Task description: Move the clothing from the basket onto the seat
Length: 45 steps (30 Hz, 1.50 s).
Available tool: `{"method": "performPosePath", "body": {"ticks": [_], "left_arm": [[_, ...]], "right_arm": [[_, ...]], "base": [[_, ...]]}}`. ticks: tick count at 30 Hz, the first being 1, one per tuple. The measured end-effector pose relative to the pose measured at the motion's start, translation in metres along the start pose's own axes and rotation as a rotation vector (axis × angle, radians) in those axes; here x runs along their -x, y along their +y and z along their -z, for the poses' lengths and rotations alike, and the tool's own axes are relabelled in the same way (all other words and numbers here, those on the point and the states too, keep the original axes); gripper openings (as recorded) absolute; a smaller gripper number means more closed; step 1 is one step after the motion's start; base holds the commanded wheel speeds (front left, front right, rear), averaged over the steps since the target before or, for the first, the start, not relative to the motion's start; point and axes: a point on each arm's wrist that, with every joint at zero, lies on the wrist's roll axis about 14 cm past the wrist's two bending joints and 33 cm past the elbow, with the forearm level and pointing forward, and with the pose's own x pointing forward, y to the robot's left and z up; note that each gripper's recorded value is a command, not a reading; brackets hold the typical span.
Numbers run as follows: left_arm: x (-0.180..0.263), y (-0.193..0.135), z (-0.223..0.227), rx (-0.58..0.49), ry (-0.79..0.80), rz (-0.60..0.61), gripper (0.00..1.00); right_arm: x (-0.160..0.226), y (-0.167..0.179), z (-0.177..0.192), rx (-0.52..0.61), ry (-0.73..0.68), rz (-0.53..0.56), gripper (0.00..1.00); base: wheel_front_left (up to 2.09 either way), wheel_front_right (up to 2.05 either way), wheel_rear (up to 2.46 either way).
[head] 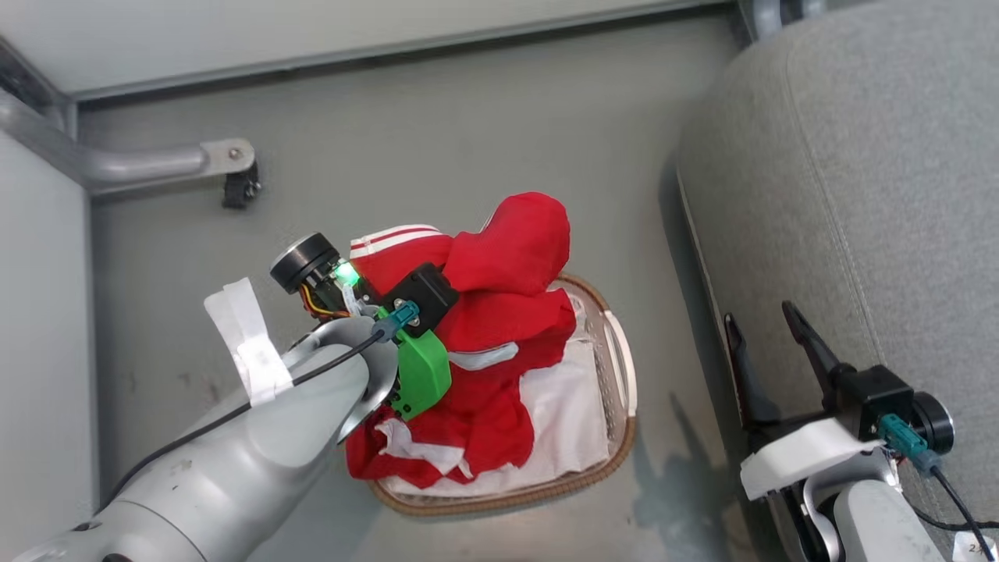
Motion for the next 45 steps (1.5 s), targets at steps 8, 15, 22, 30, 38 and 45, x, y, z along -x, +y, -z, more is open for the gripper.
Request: {"method": "performPosePath", "body": {"ticks": [8,15,22,30,38,45], "left_arm": [[0.041,0.034,-0.094,-0.222,-0.144,-0.111,0.0],[0.08,0.054,-0.183,-0.397,-0.277,-0.208,0.0],[0.108,0.065,-0.246,-0.532,-0.355,-0.271,0.0],[0.114,0.065,-0.273,-0.592,-0.382,-0.275,0.0],[0.116,0.06,-0.278,-0.617,-0.385,-0.259,0.0],[0.119,0.049,-0.282,-0.628,-0.403,-0.237,0.0]], "right_arm": [[0.022,0.017,-0.034,0.004,-0.094,-0.046,1.0],[0.033,0.03,-0.068,0.009,-0.194,-0.08,1.0],[0.04,0.036,-0.084,0.014,-0.243,-0.099,1.0],[0.044,0.041,-0.083,0.006,-0.244,-0.113,1.0],[0.027,0.09,-0.121,0.098,-0.341,-0.261,1.0],[0.001,0.125,-0.149,0.2,-0.394,-0.36,1.0]], "base": [[0.0,0.0,0.0],[0.0,0.0,0.0],[0.0,0.0,0.0],[0.0,0.0,0.0],[0.0,0.0,0.0],[0.0,0.0,0.0]]}}
